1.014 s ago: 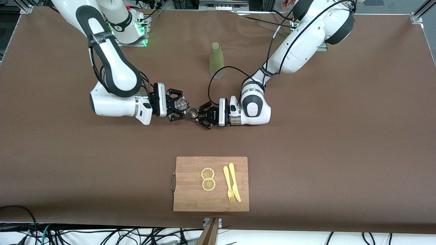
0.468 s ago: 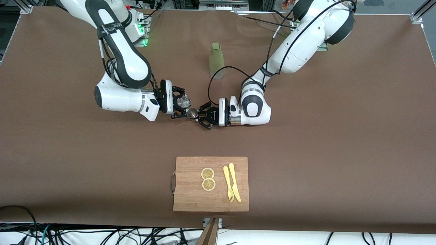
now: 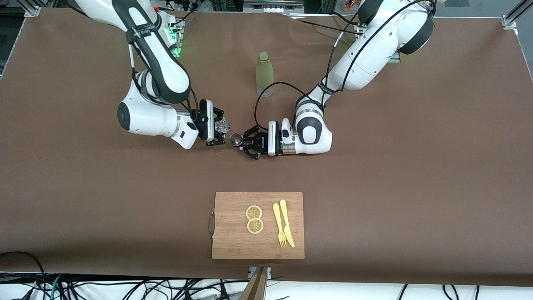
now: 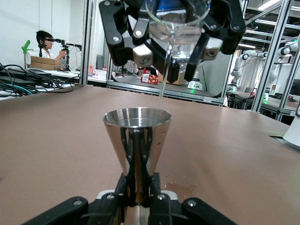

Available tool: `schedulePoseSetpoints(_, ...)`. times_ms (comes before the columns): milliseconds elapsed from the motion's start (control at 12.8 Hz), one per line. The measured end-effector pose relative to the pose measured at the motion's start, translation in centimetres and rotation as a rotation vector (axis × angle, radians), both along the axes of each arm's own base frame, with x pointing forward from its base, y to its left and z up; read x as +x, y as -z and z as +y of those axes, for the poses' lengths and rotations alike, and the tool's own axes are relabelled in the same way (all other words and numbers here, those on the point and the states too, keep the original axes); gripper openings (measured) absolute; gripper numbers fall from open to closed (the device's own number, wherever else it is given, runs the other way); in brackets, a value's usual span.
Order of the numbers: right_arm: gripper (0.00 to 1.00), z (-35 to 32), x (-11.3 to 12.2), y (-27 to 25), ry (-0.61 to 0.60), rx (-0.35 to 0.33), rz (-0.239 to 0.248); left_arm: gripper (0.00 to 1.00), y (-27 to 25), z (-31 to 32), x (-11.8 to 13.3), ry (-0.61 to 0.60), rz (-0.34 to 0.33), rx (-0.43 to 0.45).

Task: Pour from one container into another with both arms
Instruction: 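Tilt the glass cup with the right gripper, pouring into the held jigger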

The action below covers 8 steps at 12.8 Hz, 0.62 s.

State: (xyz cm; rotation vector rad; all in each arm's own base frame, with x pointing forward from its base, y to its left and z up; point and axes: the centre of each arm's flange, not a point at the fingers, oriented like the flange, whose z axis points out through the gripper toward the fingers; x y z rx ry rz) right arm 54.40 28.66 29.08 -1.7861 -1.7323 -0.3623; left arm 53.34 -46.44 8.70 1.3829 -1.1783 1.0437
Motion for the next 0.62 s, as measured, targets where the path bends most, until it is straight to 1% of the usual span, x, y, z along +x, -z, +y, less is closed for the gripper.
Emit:
schedulePoseSetpoints(78, 0.16, 0.27, 0.05, -0.24, 0.002, -0.019, -0.001, 0.21, 0.00, 0.02, 0.03, 0.000, 0.000, 0.000)
schedulePoseSetpoints(234, 0.16, 0.69, 0.27, -0.81, 0.011, -0.034, -0.002, 0.21, -0.01, 0.02, 0.04, 0.000, -0.001, 0.000)
schedulePoseSetpoints(624, 0.16, 0.72, 0.45, -0.99, 0.019, -0.036, -0.007, 0.21, -0.04, 0.02, 0.07, -0.001, -0.001, 0.000)
